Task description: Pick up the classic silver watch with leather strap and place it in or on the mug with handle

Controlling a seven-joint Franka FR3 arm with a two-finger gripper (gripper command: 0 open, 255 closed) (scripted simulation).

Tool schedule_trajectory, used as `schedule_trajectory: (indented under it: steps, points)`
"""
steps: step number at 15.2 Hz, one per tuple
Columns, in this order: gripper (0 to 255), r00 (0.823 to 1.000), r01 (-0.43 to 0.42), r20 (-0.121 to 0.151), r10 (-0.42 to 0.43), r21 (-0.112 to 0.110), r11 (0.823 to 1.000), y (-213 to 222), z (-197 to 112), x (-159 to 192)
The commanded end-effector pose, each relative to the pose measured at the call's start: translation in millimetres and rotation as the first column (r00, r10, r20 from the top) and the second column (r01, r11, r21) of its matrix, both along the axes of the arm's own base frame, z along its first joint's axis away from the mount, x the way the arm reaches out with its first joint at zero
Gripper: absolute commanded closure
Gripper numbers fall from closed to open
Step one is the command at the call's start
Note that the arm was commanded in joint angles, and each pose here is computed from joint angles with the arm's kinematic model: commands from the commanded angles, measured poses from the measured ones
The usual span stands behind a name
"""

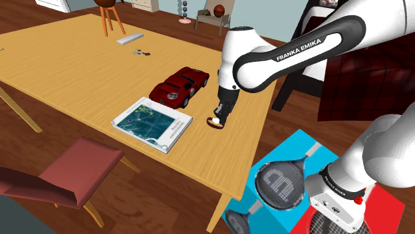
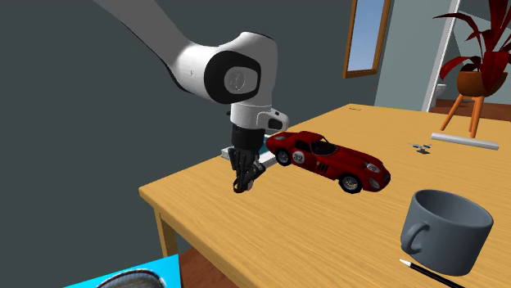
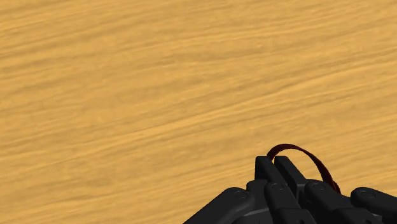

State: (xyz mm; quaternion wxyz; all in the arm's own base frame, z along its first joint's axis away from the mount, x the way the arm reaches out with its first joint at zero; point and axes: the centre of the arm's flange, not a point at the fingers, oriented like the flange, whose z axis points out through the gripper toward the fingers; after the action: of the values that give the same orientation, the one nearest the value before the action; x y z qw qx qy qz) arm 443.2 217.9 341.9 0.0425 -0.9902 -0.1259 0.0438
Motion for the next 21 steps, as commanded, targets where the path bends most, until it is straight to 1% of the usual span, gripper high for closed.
schedule_trajectory:
  steps: [1,3,21]
  points:
    - [255,1.0,0.0,0.0,0.0,0.0,1.0,0,0,0]
    - [255,1.0,0.0,0.0,0.0,0.0,1.0,0,0,0]
    - [255,1.0,0.0,0.0,0.0,0.0,1.0,0,95,0]
